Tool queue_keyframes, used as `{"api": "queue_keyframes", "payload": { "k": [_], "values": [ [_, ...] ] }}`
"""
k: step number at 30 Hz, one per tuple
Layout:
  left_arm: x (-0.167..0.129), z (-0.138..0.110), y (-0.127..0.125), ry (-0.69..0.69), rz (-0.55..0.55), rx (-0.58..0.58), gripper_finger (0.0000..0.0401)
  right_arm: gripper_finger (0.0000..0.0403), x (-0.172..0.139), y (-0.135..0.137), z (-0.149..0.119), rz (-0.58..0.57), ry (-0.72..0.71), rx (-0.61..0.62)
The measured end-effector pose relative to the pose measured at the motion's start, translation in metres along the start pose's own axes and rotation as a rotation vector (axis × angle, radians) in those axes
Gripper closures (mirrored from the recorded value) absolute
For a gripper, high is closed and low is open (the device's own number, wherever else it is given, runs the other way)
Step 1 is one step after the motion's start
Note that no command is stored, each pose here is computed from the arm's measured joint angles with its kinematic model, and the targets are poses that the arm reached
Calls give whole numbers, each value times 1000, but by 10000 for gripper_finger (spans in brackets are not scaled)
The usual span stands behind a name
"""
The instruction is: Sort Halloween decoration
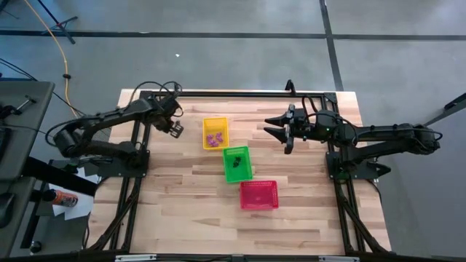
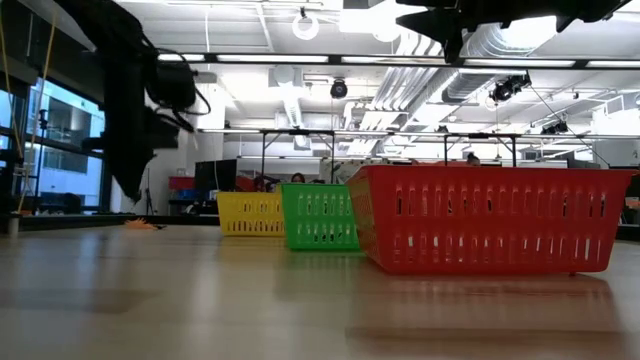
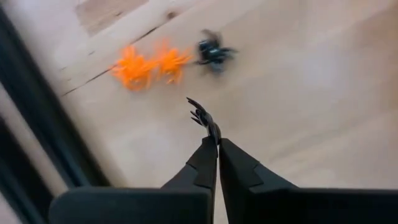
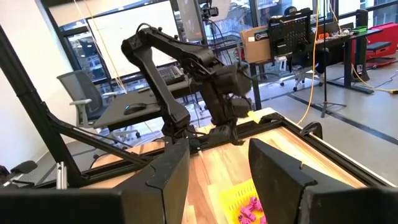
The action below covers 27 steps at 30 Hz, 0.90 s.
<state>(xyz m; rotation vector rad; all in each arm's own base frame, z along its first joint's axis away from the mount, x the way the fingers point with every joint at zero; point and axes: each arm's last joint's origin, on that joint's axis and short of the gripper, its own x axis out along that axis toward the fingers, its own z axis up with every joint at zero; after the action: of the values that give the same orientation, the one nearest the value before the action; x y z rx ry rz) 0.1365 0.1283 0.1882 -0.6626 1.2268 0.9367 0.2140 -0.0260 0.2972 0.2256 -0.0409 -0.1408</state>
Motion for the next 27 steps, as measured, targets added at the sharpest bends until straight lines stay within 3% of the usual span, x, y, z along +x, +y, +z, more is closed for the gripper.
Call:
{"api": "queue_keyframes", "payload": {
  "k": [4, 7, 13, 21, 24, 27],
  "values": [
    [-18, -5, -1, -62, -179, 23, 400, 242, 0, 0, 0, 0, -1, -1],
    [-34, -6, -8, -150, -397, 111, 401, 242, 0, 0, 0, 1, -3, -8],
    [-73, 4, -30, -478, -786, 218, 401, 242, 0, 1, 4, 10, -45, -7],
    [-137, 13, -65, -1043, -1138, 368, 401, 242, -2, 5, 20, 48, -213, -5],
    [-154, 6, -74, -1158, -1243, 421, 401, 242, -3, 6, 24, 57, -254, -4],
    [-161, -1, -81, -1216, -1265, 427, 401, 242, -4, 6, 25, 58, -258, -6]
  ]
}}
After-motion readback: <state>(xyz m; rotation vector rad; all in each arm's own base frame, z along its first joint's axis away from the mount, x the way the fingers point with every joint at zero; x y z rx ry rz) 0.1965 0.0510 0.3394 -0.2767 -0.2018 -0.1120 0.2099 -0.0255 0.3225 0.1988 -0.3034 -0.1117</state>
